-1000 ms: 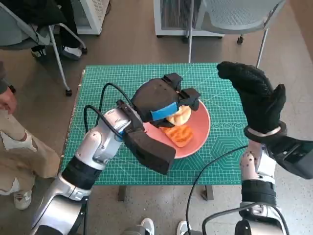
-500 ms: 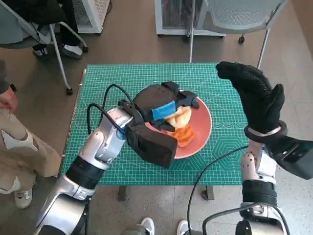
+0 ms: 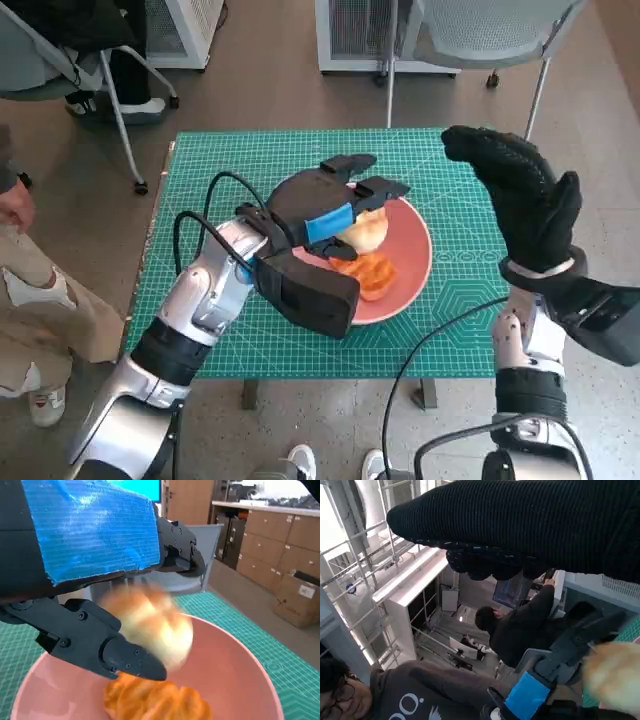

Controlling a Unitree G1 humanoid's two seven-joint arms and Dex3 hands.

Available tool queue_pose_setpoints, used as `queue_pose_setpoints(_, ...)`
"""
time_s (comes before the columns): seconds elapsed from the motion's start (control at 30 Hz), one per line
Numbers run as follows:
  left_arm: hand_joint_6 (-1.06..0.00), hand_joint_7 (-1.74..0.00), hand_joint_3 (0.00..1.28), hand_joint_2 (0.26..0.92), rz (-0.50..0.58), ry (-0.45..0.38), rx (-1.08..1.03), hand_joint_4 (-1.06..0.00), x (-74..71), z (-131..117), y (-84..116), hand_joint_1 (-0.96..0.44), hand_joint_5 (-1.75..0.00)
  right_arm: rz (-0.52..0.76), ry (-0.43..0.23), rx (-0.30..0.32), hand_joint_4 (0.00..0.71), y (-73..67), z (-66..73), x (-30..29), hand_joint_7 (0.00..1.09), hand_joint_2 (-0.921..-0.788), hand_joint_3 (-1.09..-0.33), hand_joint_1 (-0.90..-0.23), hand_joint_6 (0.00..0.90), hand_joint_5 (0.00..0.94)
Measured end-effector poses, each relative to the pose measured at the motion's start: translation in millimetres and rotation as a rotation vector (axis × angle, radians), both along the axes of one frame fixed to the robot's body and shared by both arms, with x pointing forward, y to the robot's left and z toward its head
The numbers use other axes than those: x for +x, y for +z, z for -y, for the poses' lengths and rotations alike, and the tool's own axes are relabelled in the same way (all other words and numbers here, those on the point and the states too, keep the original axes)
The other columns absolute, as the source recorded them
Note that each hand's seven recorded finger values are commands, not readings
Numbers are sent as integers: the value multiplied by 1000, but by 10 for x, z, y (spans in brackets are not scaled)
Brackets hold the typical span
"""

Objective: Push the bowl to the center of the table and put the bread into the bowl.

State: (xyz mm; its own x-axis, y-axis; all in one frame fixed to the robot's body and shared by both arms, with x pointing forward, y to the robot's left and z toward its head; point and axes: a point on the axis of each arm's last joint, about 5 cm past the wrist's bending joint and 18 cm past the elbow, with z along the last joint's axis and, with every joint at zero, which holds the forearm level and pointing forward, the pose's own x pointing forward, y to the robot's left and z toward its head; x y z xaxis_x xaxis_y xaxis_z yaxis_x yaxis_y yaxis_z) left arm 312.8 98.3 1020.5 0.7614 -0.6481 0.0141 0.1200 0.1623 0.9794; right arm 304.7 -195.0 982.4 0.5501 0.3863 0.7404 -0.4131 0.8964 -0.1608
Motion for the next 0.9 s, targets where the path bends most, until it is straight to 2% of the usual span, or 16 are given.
queue_pose_setpoints(0.57,-167,-118,159,921,9,28,-38,1,6,-41,1,-703,1,5,1,-2,151,18,0,7,513,-921,-707,-602,-1,4)
queue_pose_setpoints(0.9,-168,-112,273,921,-11,34,-128,1,-26,-163,7,-727,1,8,2,-5,154,28,0,11,519,-921,-706,-603,-1,4)
